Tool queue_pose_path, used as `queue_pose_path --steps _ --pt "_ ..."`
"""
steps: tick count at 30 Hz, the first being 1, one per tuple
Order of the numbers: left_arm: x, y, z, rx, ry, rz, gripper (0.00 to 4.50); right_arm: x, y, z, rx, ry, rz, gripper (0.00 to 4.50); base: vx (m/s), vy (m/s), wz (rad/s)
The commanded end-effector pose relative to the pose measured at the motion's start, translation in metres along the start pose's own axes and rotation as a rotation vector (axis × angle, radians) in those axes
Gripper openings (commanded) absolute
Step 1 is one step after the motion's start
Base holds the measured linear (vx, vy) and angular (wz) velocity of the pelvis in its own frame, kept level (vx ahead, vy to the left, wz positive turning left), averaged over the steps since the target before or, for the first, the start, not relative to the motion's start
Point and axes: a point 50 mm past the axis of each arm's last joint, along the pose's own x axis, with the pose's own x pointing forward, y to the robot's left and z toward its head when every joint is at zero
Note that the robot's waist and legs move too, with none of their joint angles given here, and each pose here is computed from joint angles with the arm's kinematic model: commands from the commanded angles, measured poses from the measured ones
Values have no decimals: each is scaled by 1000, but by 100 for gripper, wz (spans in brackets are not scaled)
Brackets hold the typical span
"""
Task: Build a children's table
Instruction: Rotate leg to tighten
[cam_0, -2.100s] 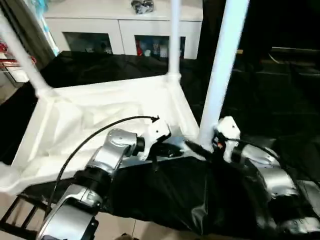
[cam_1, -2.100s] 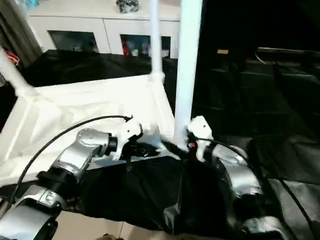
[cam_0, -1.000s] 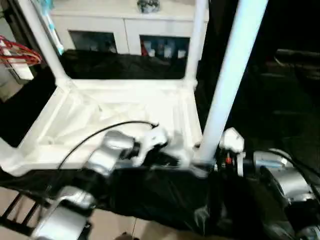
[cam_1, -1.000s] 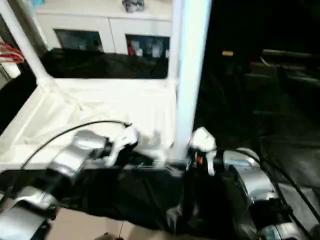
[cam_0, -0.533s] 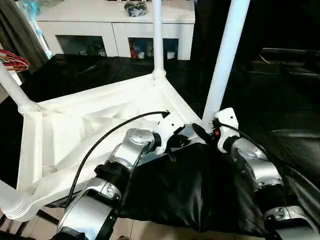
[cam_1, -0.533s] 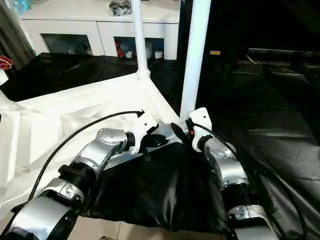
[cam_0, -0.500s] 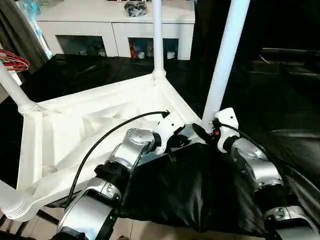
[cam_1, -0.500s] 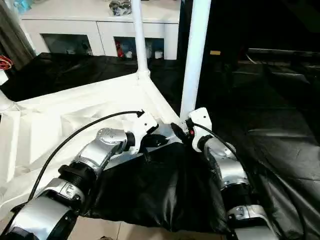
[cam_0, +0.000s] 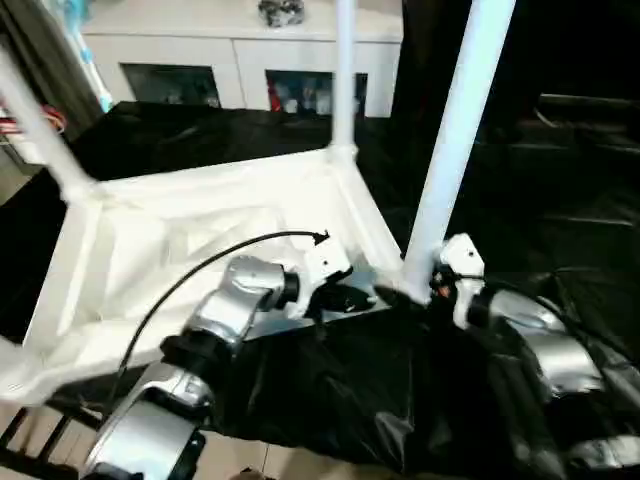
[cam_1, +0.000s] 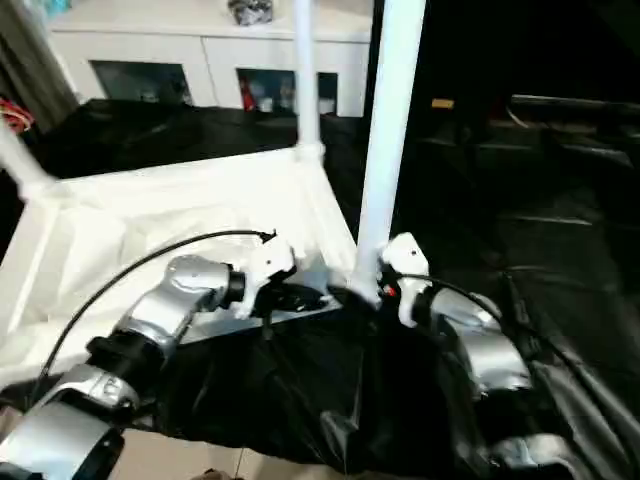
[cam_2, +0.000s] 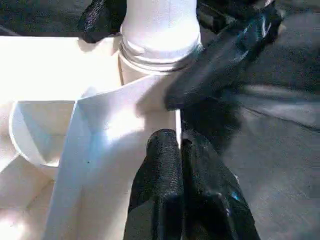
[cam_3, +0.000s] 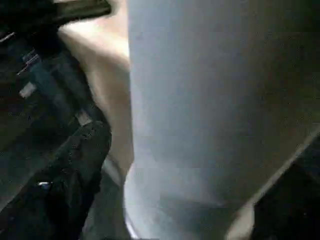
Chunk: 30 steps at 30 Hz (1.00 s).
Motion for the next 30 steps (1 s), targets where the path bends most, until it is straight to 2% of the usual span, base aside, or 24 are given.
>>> queue_pose_path --steps 1,4,6,10,11,14,17,20,23,24,27,30 --pt "3 -9 14 67 -64 -142 0 -4 16 -7 15 71 189 446 0 0 0" --pt "-1 -10 12 65 -50 -167 0 -10 18 -7 17 93 240 446 0 0 0" --pt "-5 -10 10 65 -40 -177 0 -14 19 -6 28 106 277 419 0 0 0" --pt "-10 -11 8 59 -31 -198 0 -16 19 -5 24 123 304 399 0 0 0" --pt "-10 -11 8 59 -31 -198 0 -16 19 -5 24 123 304 374 0 0 0" --pt "-12 -12 7 58 -26 -213 0 -17 21 -4 26 128 325 369 0 0 0" --pt "-13 -12 6 57 -24 -218 0 -17 24 -4 30 133 344 327 0 0 0" --pt "-13 -11 6 62 -25 -198 0 -16 29 -7 27 147 359 305 0 0 0" --pt "-9 -5 8 74 -32 -110 0 -13 34 -11 29 153 364 277 0 0 0" --pt "-6 0 10 73 -38 -46 0 -11 35 -13 37 147 351 273 0 0 0" --pt "-2 4 12 60 -39 21 0 -6 35 -13 26 124 305 270 0 0 0" --pt "11 11 20 1 -67 131 0 14 15 -15 64 84 4 267 0 0 0"
